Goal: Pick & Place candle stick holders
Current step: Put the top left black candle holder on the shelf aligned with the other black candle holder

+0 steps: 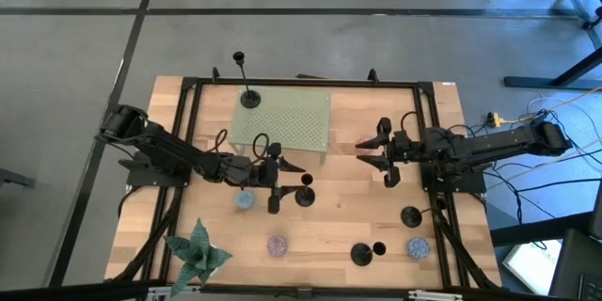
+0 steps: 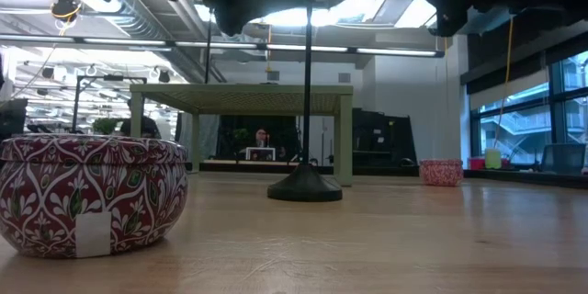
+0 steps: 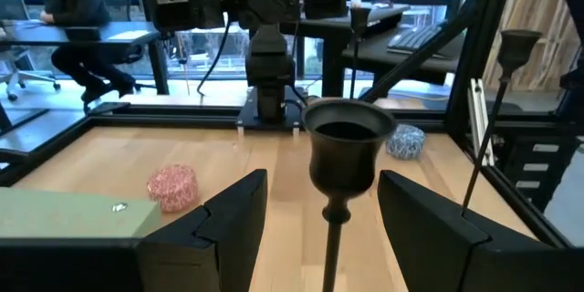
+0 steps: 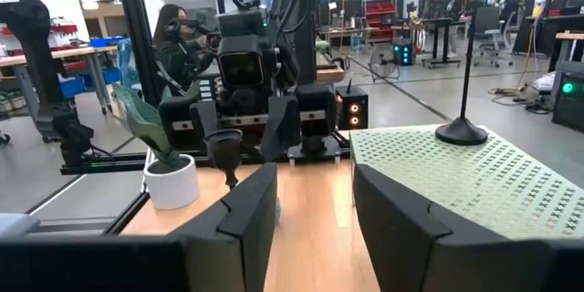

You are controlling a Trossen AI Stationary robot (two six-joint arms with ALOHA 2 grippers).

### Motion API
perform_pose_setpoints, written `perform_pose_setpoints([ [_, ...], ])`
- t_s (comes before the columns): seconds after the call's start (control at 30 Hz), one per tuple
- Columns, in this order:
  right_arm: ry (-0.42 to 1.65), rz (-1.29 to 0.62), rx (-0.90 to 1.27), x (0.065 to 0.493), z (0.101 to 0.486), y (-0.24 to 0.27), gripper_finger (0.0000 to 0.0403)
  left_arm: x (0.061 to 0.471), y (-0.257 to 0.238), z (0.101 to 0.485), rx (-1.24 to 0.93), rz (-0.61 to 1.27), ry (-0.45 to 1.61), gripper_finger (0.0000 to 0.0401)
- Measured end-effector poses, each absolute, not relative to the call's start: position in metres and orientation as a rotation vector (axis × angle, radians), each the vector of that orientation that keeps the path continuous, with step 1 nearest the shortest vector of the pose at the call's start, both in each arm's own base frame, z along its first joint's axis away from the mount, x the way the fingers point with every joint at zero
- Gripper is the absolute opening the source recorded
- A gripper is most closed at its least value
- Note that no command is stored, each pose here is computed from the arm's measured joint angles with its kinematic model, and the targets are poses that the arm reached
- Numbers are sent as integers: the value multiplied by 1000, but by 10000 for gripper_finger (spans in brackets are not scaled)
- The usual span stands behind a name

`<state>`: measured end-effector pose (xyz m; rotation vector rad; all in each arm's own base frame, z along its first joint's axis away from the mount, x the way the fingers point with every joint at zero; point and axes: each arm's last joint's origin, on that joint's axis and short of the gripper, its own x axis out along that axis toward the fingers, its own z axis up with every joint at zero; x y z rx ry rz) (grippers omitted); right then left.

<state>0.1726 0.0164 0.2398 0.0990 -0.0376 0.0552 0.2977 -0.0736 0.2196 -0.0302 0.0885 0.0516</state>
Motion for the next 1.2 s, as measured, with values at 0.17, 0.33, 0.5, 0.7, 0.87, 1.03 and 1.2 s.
perform_pose_setpoints([
  [0.17,-41,54,99,173,240,16,152,299,-74,221,-37,52,67,207],
  [0.33,-41,54,99,173,240,16,152,299,-74,223,-45,52,40,207],
  [0.5,-41,54,100,173,240,16,152,299,-71,223,-46,60,38,207],
  [0.7,-41,54,100,173,240,16,152,301,-64,223,-89,81,36,207],
  [0.87,-41,54,99,173,240,16,152,302,-64,223,-84,30,41,207],
  [1.03,-41,54,99,173,240,16,151,302,-64,223,-82,16,42,207],
  [1.2,-41,54,99,173,240,16,151,302,-64,223,-64,13,43,216],
])
